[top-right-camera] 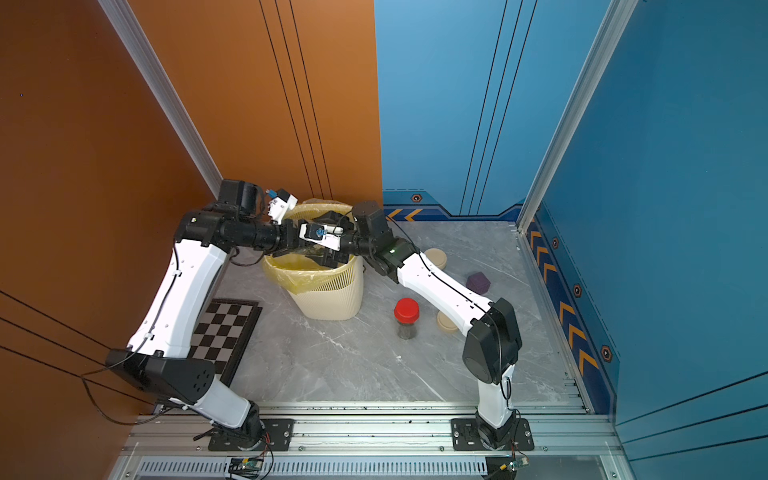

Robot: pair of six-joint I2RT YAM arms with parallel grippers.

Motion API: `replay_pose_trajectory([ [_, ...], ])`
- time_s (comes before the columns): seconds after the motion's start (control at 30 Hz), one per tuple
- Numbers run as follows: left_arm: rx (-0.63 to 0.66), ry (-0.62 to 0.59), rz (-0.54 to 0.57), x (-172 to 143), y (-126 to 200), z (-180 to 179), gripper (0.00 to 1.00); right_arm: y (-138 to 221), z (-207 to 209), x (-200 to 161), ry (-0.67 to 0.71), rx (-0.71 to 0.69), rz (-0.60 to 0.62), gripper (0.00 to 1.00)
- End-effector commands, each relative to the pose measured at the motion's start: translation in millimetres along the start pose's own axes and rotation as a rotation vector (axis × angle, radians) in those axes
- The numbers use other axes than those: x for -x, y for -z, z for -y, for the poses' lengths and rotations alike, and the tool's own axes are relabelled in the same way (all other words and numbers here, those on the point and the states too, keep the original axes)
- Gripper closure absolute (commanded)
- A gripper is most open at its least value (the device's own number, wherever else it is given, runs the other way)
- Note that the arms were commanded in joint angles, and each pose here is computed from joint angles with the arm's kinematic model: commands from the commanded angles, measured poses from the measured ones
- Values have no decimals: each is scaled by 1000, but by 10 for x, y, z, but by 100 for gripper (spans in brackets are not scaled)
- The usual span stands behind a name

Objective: Empty moldy tea leaves from jars
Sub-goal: Pour the moldy tea leaves from the jar into the trash bin.

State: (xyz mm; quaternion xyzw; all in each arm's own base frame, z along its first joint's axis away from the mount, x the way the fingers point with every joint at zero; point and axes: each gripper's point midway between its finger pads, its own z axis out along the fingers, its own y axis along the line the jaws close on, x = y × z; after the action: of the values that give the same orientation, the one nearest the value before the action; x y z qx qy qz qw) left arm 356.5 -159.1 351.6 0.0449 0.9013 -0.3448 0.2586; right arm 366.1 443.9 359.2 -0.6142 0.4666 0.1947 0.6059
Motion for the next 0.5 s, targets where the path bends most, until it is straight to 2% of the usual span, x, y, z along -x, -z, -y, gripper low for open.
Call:
replay_pose_trajectory([
  [0.0,-134,-70,-14,-86,92,311,38,-34,52,100,15,-16,67,46],
  [0.17,-142,-72,-15,-84,93,315,34,-30,97,132,4,-28,89,50],
  [0.23,-147,-75,-18,-84,89,322,34,-38,87,119,-3,-23,87,45],
  [0.33,-166,-81,-28,-102,74,365,36,-79,16,40,-4,-16,76,29],
  [0.47,-184,-92,-39,-132,62,427,37,-127,-29,19,5,-9,65,21],
])
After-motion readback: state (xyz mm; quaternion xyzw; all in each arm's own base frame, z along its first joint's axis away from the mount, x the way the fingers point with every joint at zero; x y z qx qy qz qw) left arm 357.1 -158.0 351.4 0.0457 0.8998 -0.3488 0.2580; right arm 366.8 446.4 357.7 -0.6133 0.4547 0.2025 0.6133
